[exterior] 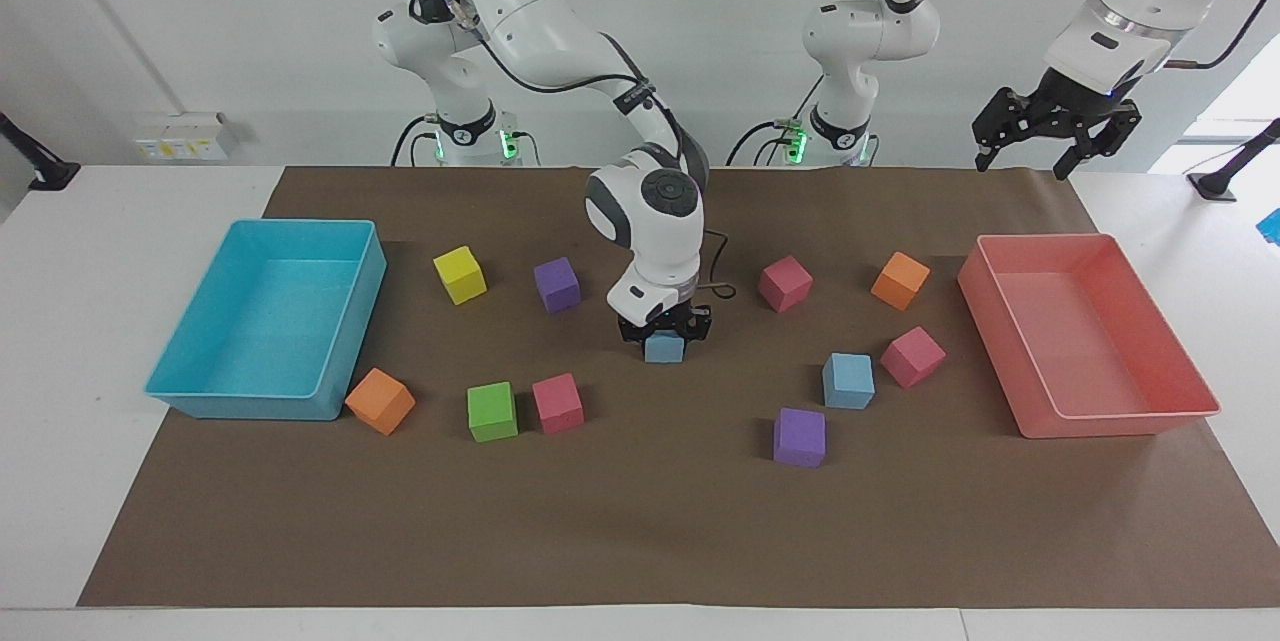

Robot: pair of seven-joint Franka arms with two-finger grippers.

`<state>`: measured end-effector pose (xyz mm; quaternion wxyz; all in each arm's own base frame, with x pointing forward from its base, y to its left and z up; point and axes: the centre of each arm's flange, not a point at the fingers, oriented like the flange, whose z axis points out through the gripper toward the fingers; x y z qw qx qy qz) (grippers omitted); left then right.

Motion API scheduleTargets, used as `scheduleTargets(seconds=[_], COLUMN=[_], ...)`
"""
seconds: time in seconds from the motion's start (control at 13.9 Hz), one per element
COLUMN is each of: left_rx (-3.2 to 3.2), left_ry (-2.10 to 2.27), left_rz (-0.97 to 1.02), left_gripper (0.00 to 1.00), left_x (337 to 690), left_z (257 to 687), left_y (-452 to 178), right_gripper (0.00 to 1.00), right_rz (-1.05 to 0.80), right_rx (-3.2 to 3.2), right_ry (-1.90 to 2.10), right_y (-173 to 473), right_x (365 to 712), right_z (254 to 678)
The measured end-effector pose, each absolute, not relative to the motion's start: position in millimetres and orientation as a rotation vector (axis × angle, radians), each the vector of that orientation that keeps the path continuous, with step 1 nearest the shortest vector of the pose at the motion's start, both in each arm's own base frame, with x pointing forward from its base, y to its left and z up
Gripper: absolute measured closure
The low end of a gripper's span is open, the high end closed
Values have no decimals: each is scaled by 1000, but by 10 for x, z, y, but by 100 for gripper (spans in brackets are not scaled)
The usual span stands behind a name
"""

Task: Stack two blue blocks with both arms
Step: 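Lower the light blue cube at table center and open the right gripper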

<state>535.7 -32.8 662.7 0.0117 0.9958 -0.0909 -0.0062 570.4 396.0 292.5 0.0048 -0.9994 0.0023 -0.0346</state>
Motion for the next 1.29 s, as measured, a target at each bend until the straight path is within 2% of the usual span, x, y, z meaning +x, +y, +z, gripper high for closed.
scheduleTargets(seconds=[0.07,0.22,0.29,0.5,0.57,0.79,1.29], left_rx=[3105,3105,3105,3105,3105,3105,3103], left_ry=[-283,-286,-288,-292,-293,-293,-311], left_rz=[-19,-17,-17,-17,-17,-16,47], left_gripper=[0,0,0,0,0,0,0], left_x=[5357,5358,5358,5357,5357,5357,5444], left_z=[6627,6628,6629,6629,6629,6629,6591], left_y=[-328,-336,-344,-359,-360,-360,-434], right_gripper=[42,42,37,5,0,0,0], right_rz=[-109,-108,-107,-108,-123,-159,-270], right_rx=[-3130,-3131,-3132,-3148,-3162,-3167,-3134], right_ry=[3,-15,-19,-53,-78,-105,-76], right_y=[3960,3961,3962,3970,3975,3987,3683], right_x=[5703,5700,5697,5661,5652,5655,5759], right_z=[2925,2924,2920,2876,2868,2955,3896])
